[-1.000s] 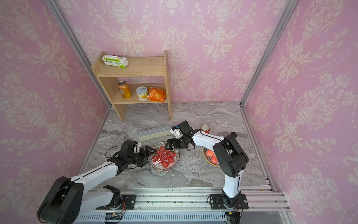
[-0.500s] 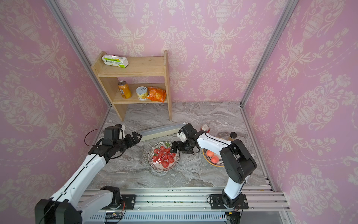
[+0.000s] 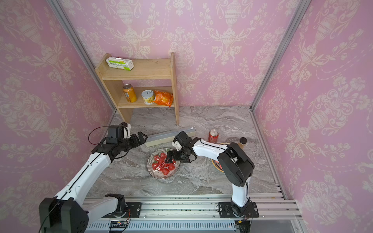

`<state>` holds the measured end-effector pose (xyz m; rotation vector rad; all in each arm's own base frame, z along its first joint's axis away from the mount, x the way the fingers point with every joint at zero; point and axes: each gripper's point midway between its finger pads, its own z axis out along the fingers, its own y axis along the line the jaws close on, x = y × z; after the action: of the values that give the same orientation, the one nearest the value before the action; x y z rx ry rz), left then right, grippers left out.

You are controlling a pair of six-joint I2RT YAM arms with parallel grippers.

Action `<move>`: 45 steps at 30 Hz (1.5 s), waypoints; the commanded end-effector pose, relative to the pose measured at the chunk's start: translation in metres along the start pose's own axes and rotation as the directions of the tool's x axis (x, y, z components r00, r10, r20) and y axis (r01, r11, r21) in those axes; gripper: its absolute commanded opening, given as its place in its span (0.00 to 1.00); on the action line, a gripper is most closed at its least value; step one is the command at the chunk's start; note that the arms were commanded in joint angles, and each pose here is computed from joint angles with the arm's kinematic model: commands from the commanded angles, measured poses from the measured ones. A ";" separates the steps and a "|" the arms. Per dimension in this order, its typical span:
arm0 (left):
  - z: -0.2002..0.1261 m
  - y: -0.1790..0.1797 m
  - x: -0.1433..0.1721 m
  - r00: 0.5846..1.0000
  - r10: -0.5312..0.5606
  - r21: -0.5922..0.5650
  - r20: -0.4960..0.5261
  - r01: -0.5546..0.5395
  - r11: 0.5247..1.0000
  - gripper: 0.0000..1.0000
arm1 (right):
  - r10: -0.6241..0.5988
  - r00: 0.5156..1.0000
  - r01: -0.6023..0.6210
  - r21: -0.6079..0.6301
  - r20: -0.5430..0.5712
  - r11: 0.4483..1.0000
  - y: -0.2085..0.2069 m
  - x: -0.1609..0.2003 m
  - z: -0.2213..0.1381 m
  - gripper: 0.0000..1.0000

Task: Wrap the plate with plastic wrap
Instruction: Move the plate to the center of the board.

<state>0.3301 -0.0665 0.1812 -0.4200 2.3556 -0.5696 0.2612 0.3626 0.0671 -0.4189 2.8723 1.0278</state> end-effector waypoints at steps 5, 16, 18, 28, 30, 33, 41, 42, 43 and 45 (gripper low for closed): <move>-0.008 -0.004 -0.010 0.999 0.042 -0.003 0.012 -0.042 0.999 0.99 | -0.084 0.996 0.083 -0.125 -0.002 0.989 0.075 -0.009 0.029 1.00; -0.007 -0.014 -0.010 0.999 0.037 0.055 0.001 -0.037 0.998 0.99 | -0.129 0.991 0.130 -0.059 0.024 0.990 0.080 -0.005 0.017 1.00; -0.007 -0.019 -0.008 0.999 0.039 0.084 -0.014 -0.038 0.996 0.98 | -0.128 0.990 0.128 0.010 0.059 0.992 0.067 -0.005 -0.005 1.00; 0.012 -0.051 0.028 0.996 0.037 0.200 -0.087 -0.019 0.980 0.95 | -0.036 0.968 -0.073 0.417 0.247 0.906 -0.048 0.034 -0.169 0.93; 0.020 -0.058 0.032 0.995 0.038 0.213 -0.096 -0.017 0.977 0.95 | 0.028 0.952 -0.175 0.468 0.304 0.866 -0.084 0.050 -0.197 0.92; 0.029 -0.067 0.036 0.992 0.058 0.222 -0.114 -0.032 0.974 0.94 | 0.118 0.910 -0.317 0.485 0.397 0.815 -0.123 0.064 -0.234 0.88; 0.032 -0.074 0.033 0.989 0.087 0.219 -0.116 -0.060 0.974 0.94 | 0.340 0.738 -0.629 0.413 0.583 0.659 -0.215 0.102 -0.293 0.76; 0.033 -0.074 0.032 0.989 0.088 0.216 -0.116 -0.061 0.974 0.94 | 0.364 0.708 -0.666 0.400 0.605 0.630 -0.227 0.107 -0.297 0.75; 0.033 -0.073 0.033 0.989 0.087 0.214 -0.117 -0.061 0.975 0.94 | 0.379 0.687 -0.690 0.392 0.620 0.608 -0.237 0.112 -0.299 0.75; 0.035 -0.072 0.033 0.989 0.087 0.212 -0.118 -0.061 0.975 0.94 | 0.425 0.637 -0.740 0.355 0.644 0.571 -0.257 0.118 -0.298 0.72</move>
<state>0.3345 -0.1504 0.1661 -0.2183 2.4160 -0.8218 0.2332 -0.0325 0.1375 0.8097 2.6124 0.0979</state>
